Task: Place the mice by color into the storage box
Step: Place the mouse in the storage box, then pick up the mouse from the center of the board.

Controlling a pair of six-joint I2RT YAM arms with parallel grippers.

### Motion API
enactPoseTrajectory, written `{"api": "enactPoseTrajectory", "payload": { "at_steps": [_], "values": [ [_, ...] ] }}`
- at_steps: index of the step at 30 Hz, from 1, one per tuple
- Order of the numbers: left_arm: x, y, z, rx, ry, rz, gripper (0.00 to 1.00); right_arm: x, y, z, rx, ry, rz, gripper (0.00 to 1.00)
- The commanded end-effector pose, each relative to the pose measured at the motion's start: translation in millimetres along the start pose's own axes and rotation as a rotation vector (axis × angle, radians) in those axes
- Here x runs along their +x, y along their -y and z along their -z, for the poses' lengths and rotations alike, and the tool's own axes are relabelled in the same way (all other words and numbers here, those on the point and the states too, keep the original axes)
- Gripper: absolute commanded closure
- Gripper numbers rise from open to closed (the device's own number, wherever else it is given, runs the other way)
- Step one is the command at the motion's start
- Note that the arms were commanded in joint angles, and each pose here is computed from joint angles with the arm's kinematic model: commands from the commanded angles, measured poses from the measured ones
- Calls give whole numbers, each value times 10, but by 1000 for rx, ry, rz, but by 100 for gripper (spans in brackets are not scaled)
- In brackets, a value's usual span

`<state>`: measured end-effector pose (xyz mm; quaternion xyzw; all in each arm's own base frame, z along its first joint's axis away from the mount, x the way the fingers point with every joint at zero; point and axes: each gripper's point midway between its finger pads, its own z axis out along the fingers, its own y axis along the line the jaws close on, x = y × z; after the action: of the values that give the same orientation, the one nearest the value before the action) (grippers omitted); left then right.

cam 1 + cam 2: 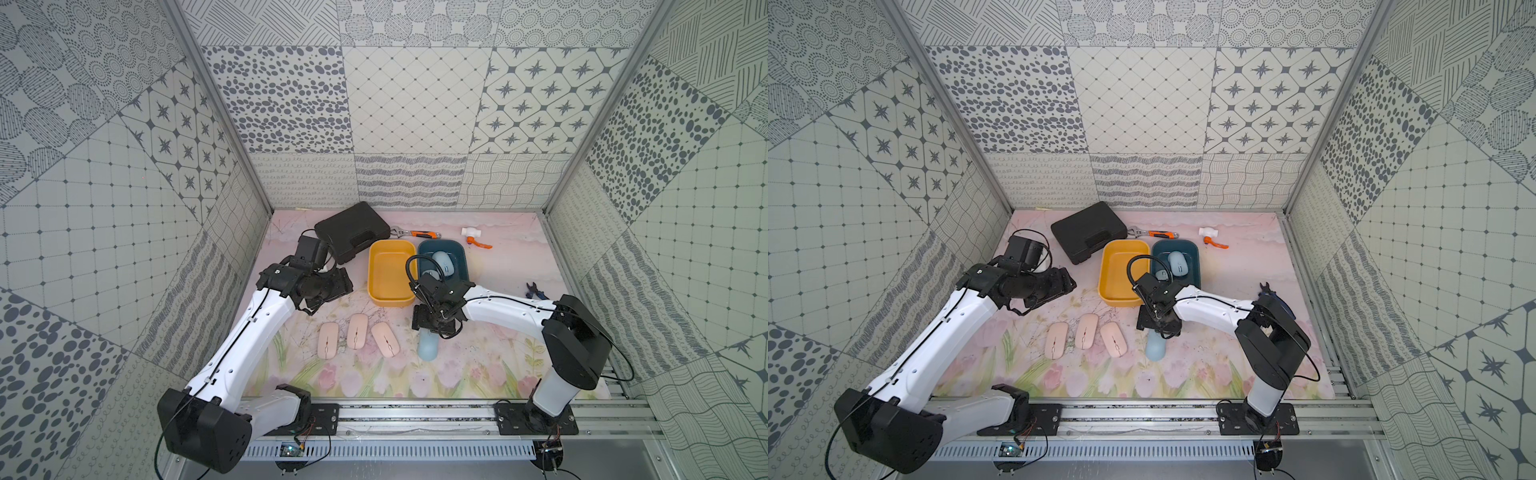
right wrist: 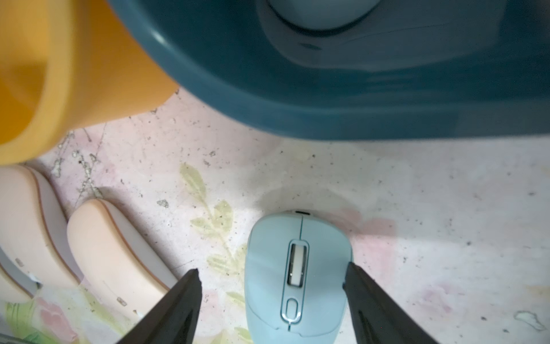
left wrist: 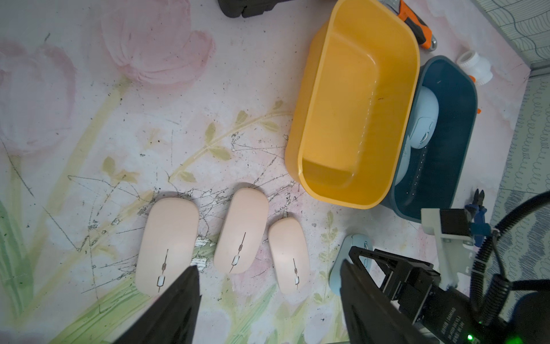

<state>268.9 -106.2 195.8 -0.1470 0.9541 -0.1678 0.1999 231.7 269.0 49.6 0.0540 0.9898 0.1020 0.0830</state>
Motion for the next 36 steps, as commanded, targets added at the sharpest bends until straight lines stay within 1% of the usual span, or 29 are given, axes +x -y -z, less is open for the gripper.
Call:
{"api": "enactPoseTrajectory", "payload": {
  "at_steps": [1,14,17,26,32,36],
  "values": [
    [-8,41,-18,22,1,-31,22,18,50,-23,25,11,-48,20],
    [39,21,4,36,9,-30,22,111,200,-147,102,-17,-88,19],
    [40,19,15,38,14,-32,22,108,217,-161,105,-9,-89,19],
    [48,8,27,32,14,-33,22,157,152,-371,78,-42,-69,19],
    [47,-11,10,22,11,-29,22,177,145,-419,75,-56,-63,21],
    [45,-14,0,19,9,-27,22,232,165,-410,71,-63,-63,26]
  ]
}}
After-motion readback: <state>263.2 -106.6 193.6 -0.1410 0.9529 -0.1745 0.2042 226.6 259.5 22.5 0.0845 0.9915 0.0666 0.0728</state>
